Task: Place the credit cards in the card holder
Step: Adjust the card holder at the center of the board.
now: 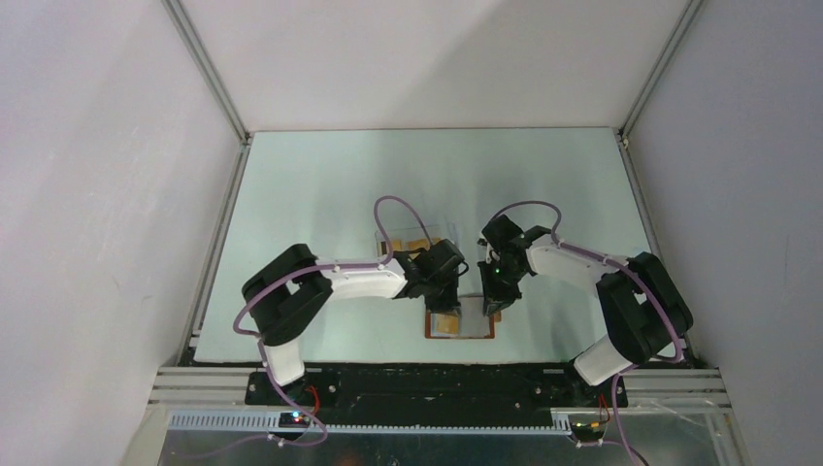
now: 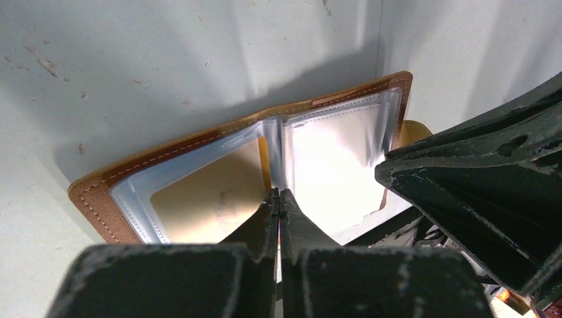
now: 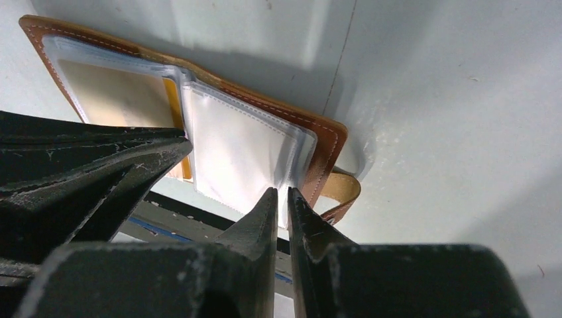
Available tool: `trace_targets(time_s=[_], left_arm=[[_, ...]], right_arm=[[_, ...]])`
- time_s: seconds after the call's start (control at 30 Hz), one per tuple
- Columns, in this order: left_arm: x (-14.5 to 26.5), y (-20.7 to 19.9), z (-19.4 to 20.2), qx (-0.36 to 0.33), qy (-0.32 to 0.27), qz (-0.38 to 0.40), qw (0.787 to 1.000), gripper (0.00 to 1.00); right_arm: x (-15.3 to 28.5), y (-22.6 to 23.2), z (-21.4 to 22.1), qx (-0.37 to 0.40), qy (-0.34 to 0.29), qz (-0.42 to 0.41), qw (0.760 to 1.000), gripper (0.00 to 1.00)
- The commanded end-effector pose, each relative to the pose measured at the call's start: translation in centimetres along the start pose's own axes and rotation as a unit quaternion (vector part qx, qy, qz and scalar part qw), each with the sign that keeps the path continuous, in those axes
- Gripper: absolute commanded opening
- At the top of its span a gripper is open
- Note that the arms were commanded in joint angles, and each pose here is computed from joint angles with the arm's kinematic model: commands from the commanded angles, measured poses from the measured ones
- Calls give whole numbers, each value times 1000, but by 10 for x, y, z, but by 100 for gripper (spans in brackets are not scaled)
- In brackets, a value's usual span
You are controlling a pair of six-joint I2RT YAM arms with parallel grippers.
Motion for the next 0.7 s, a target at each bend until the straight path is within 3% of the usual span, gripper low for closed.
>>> trace_targets(time_s=[0.0,0.23,0.67], left_arm=[[-8,9,3,-13,0,-17,1000,0],[-21,-2,10,5,32,-3,999,0],[-12,-14,-1,8,14,32,999,1]], right_arm=[[3,-3,-6,6,-6,11,1000,15],[-5,-4,-11,-13,0,5,1000,14],[-3,13,-45,16,-18,-33,999,15]])
Point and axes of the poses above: each gripper's point midway between its finger pads, its own x axis back along the fingers, its own y axis along the line the jaws close on, z = x × y, the point moved 3 cm from there along x, back along the fingers, and after that the axes turned 8 degrees about -x, right-handed, at the moved point
